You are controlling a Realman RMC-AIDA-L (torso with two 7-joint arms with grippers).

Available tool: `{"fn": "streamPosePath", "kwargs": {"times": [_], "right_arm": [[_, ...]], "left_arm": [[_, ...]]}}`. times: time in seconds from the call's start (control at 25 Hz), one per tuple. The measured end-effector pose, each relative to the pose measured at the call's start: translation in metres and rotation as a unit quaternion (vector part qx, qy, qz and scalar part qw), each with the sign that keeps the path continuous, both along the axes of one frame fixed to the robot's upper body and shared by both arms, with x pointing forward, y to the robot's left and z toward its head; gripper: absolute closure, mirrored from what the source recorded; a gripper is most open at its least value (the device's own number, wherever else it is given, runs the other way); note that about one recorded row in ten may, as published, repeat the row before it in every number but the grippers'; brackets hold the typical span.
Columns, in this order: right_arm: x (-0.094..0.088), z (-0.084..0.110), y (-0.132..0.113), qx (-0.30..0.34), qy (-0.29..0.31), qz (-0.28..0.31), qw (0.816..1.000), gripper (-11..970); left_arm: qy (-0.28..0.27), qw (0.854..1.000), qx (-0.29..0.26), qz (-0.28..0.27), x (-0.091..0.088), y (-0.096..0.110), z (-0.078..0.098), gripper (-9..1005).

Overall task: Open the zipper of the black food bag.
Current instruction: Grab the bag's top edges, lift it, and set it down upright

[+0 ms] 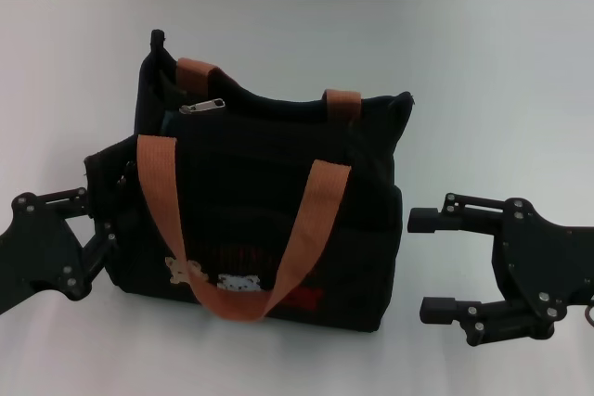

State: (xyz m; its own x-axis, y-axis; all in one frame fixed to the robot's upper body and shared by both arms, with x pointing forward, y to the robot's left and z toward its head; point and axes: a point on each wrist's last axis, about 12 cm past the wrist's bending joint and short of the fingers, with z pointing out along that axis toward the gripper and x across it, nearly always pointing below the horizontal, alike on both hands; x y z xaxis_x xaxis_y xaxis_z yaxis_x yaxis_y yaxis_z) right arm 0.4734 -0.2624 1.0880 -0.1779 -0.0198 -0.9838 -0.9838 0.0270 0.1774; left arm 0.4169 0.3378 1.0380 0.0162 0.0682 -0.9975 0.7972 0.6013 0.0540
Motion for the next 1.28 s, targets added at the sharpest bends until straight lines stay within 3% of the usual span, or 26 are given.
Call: {"fn": "streamPosePath", "kwargs": {"times": [0.6, 0.8, 0.84, 0.88, 0.96, 1.0, 1.04, 1.16, 1.28], "right_arm": [[0.0, 0.001, 0.0, 0.001, 0.002, 0.001, 1.0, 134], [0.0, 0.001, 0.0, 0.001, 0.002, 0.002, 1.0, 135], [0.0, 0.001, 0.0, 0.001, 0.001, 0.002, 1.0, 135], [0.0, 0.001, 0.0, 0.001, 0.001, 0.002, 1.0, 135], [0.001, 0.001, 0.0, 0.001, 0.001, 0.0, 1.0, 135], [0.001, 0.001, 0.0, 0.001, 0.002, -0.001, 1.0, 135], [0.0, -0.001, 0.0, 0.0, 0.007, -0.002, 1.0, 135], [0.001, -0.002, 0.001, -0.004, 0.014, -0.006, 1.0, 136], [0.004, -0.004, 0.001, -0.012, 0.025, -0.013, 1.0, 136]], "left_arm": [[-0.032, 0.999, -0.009, 0.007, -0.001, -0.006, 0.0, 895], [-0.1, 0.995, -0.009, 0.024, 0.011, -0.005, 0.013, 895], [-0.189, 0.982, -0.001, 0.012, 0.026, -0.006, 0.033, 895], [-0.227, 0.974, 0.006, 0.009, 0.031, -0.006, 0.041, 895], [-0.239, 0.971, 0.008, 0.007, 0.033, -0.006, 0.044, 895], [-0.271, 0.963, 0.015, 0.002, 0.036, -0.007, 0.049, 894], [-0.354, 0.933, 0.048, -0.038, 0.046, -0.017, 0.061, 894], [-0.412, 0.902, 0.081, -0.105, 0.056, -0.036, 0.068, 894], [-0.424, 0.892, 0.086, -0.133, 0.06, -0.045, 0.069, 894]]}}
